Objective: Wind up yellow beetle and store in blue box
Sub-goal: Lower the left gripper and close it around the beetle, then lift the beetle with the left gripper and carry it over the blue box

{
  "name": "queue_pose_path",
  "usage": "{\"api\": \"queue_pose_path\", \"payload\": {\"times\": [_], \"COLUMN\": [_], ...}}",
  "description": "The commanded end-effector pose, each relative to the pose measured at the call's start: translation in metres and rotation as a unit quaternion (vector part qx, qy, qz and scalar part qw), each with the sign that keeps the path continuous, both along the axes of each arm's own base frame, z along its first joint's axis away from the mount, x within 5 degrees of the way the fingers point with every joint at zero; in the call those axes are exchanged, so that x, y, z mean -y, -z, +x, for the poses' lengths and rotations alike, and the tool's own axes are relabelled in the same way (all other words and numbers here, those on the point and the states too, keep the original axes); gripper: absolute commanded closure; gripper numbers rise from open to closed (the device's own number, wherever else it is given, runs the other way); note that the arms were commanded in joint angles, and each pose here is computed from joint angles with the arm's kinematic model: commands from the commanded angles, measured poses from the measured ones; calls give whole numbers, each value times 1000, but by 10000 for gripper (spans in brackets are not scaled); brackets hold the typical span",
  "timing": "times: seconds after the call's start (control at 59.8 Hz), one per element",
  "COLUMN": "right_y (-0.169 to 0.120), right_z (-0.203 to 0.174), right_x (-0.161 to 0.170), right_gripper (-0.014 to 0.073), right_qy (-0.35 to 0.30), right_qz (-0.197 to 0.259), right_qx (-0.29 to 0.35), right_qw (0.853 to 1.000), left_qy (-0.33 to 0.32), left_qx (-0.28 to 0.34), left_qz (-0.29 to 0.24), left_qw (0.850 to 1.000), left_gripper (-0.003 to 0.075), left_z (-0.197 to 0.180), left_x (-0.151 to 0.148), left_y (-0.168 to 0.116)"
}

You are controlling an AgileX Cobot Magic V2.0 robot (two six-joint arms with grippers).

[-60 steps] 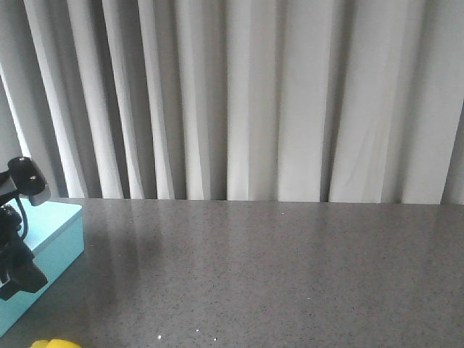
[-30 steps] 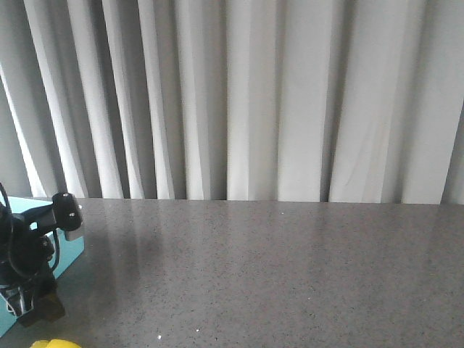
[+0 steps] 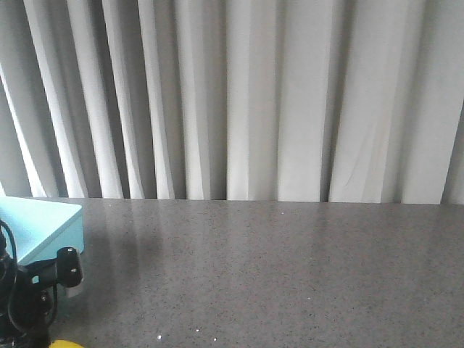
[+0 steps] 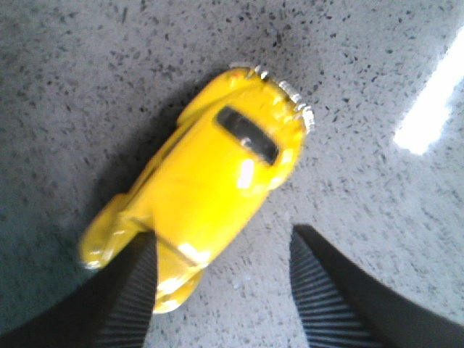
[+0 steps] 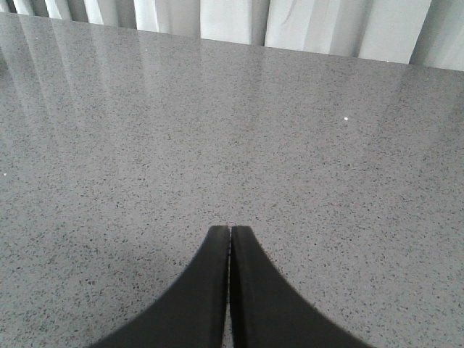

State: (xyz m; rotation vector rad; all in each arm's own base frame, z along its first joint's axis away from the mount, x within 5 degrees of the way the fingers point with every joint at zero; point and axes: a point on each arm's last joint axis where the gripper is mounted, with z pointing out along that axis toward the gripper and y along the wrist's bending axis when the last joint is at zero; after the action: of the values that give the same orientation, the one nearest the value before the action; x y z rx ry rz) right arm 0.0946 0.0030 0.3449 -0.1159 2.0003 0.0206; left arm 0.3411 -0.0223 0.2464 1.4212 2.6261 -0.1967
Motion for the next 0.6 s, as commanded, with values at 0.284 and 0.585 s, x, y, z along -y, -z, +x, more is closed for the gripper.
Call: {"api": "queue_pose_path", "payload": {"times": [0.284, 0.585], "right_y": [-13, -13], "right_z": [2, 2], "right_x": [1, 1], "right_gripper": [596, 596], "right_qy": [9, 9], "right_qz": [2, 2], "right_qx": [40, 40], "right_qw": [999, 999], "left_qy": [18, 42], "left_qx": [98, 64], "left_qz": [-26, -32], "left_qw": [995, 997], "left_gripper": [338, 347], "left_z": [6, 15], "left_x": [12, 28], "left_y": [-11, 17]}}
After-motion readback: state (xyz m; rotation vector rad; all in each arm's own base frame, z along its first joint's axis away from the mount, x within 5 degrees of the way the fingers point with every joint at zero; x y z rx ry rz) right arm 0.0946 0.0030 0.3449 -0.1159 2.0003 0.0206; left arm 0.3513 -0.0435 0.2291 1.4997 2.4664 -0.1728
